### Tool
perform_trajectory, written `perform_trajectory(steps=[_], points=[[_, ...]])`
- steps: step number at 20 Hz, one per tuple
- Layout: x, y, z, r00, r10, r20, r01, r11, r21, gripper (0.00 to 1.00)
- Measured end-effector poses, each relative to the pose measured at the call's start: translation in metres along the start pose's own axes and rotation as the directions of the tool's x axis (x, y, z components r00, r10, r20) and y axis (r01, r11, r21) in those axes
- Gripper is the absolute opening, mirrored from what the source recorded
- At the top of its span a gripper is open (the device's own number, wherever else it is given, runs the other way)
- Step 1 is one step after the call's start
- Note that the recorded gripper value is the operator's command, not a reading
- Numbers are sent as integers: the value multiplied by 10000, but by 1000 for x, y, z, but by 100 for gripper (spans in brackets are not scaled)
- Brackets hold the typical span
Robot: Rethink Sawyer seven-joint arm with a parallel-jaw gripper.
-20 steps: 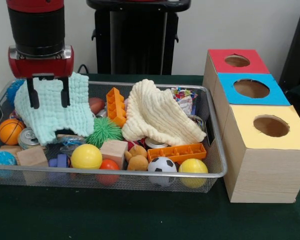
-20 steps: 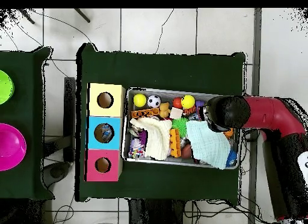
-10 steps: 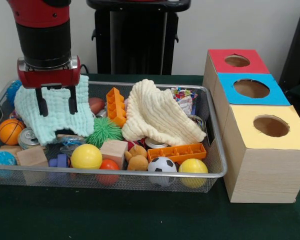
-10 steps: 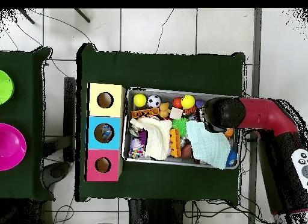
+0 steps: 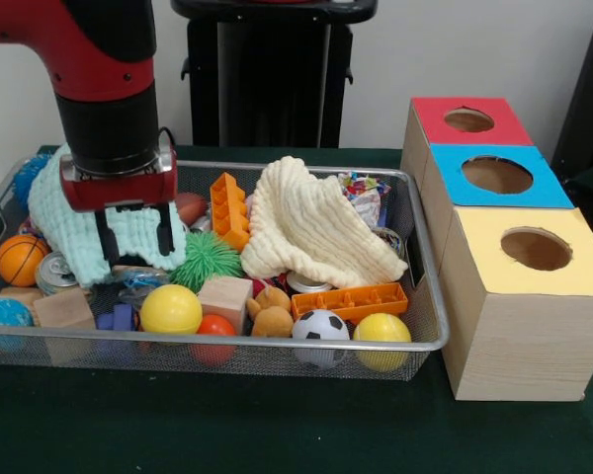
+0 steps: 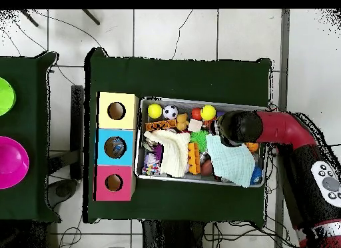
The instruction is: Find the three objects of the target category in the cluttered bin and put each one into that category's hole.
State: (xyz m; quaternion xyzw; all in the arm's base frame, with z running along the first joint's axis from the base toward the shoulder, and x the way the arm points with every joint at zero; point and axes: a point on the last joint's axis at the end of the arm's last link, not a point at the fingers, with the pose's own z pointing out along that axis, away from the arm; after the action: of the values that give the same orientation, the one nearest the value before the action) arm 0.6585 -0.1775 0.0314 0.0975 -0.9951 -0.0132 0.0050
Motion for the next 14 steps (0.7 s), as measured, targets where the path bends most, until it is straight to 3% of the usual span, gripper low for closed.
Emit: perform_trajectory(steps=[5, 14], points=[[1, 4, 19, 9999, -75, 155, 76, 9999, -72, 100], [4, 1, 33, 9995, -305, 95, 303, 9995, 126, 100]])
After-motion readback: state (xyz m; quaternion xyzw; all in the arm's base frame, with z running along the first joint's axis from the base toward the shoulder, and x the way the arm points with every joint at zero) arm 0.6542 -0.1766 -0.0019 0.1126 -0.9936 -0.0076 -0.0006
